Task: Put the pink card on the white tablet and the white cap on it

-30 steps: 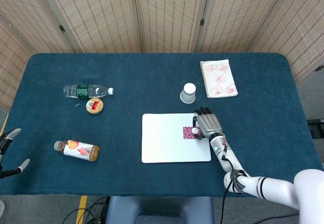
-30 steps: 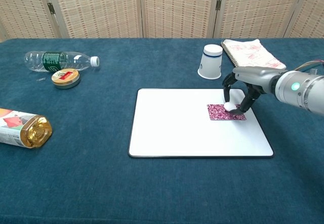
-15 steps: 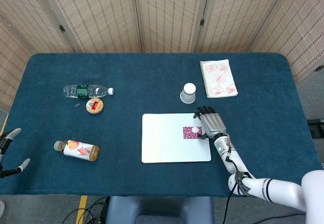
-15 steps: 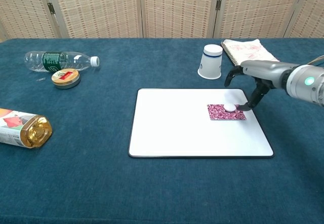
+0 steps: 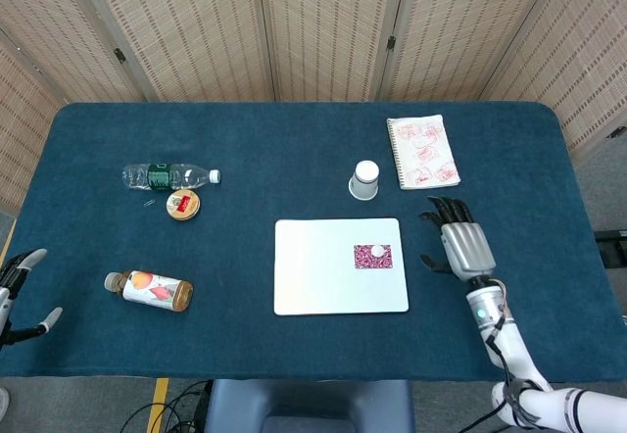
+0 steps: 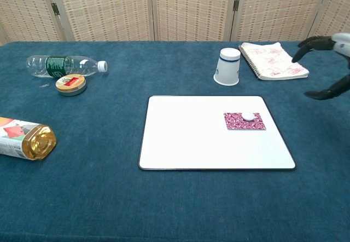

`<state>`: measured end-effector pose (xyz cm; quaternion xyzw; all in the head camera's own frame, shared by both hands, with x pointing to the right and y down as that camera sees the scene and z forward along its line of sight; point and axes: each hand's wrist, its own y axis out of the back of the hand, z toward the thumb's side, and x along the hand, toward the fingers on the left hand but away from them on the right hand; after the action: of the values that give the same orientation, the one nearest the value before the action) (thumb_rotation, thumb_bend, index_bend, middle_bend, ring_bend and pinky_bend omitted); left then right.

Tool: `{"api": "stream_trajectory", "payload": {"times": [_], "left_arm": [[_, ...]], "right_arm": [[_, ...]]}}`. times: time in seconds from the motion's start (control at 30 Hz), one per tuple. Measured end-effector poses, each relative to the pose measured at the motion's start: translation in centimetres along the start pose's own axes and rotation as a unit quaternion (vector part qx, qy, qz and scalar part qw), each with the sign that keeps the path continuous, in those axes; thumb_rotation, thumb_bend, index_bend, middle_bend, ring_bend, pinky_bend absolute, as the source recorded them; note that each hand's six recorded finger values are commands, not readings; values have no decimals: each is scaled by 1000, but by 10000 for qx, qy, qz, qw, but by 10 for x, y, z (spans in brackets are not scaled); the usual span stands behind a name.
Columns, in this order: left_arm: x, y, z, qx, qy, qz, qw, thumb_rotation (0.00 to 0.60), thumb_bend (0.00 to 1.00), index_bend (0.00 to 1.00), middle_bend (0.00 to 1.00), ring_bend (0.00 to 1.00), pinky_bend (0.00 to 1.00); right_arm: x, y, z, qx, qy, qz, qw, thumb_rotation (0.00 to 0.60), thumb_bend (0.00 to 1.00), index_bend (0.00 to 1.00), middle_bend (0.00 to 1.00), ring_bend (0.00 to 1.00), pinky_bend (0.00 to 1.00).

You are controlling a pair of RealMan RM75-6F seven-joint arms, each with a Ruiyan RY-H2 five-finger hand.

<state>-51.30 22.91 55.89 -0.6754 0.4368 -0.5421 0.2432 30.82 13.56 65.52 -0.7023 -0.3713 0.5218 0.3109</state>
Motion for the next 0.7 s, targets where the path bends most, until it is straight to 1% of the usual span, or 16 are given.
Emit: {"api": "stream_trajectory", "payload": {"times": [0.03, 0.1, 0.17, 0.23, 0.37, 0.43, 0.47, 0.7], "left_arm": [[0, 0, 1, 48, -3, 14, 10000, 600, 340, 0, 97, 72, 231], [-1, -2, 5, 156, -18, 40, 9999, 600, 340, 0, 97, 72, 231], [-2, -3, 9, 256, -46, 66, 9996, 600, 340, 0, 97, 72, 231], [-3, -5, 13, 332, -79, 88, 9994, 600, 340, 0, 97, 72, 231], [-6, -8, 20, 495, -133, 103, 9986, 600, 340, 0, 97, 72, 231], [-6, -9, 21, 555, -126, 109, 9983, 600, 340, 0, 97, 72, 231], [-7, -10, 22, 582, -120, 113, 9982, 600, 340, 0, 97, 72, 231], [-7, -14, 28, 581, -162, 89, 9981, 600, 340, 0, 97, 72, 231]], "right_arm": [[12, 0, -10, 34, -16, -30, 10000, 600, 144, 145, 73, 0, 0], [26, 1, -21, 163, -40, -42, 9999, 600, 136, 53, 54, 0, 0], [46, 3, -37, 425, -95, -88, 9990, 600, 124, 5, 28, 0, 0], [62, 7, -51, 778, -191, -205, 9966, 600, 115, 0, 4, 0, 0], [85, 15, -66, 1146, -356, -494, 9915, 600, 113, 0, 0, 0, 0], [99, 17, -73, 1213, -414, -623, 9898, 600, 113, 0, 0, 0, 0], [101, 17, -74, 1216, -419, -636, 9897, 600, 113, 0, 0, 0, 0], [110, 19, -83, 1234, -533, -610, 9891, 600, 113, 0, 0, 0, 0]]}}
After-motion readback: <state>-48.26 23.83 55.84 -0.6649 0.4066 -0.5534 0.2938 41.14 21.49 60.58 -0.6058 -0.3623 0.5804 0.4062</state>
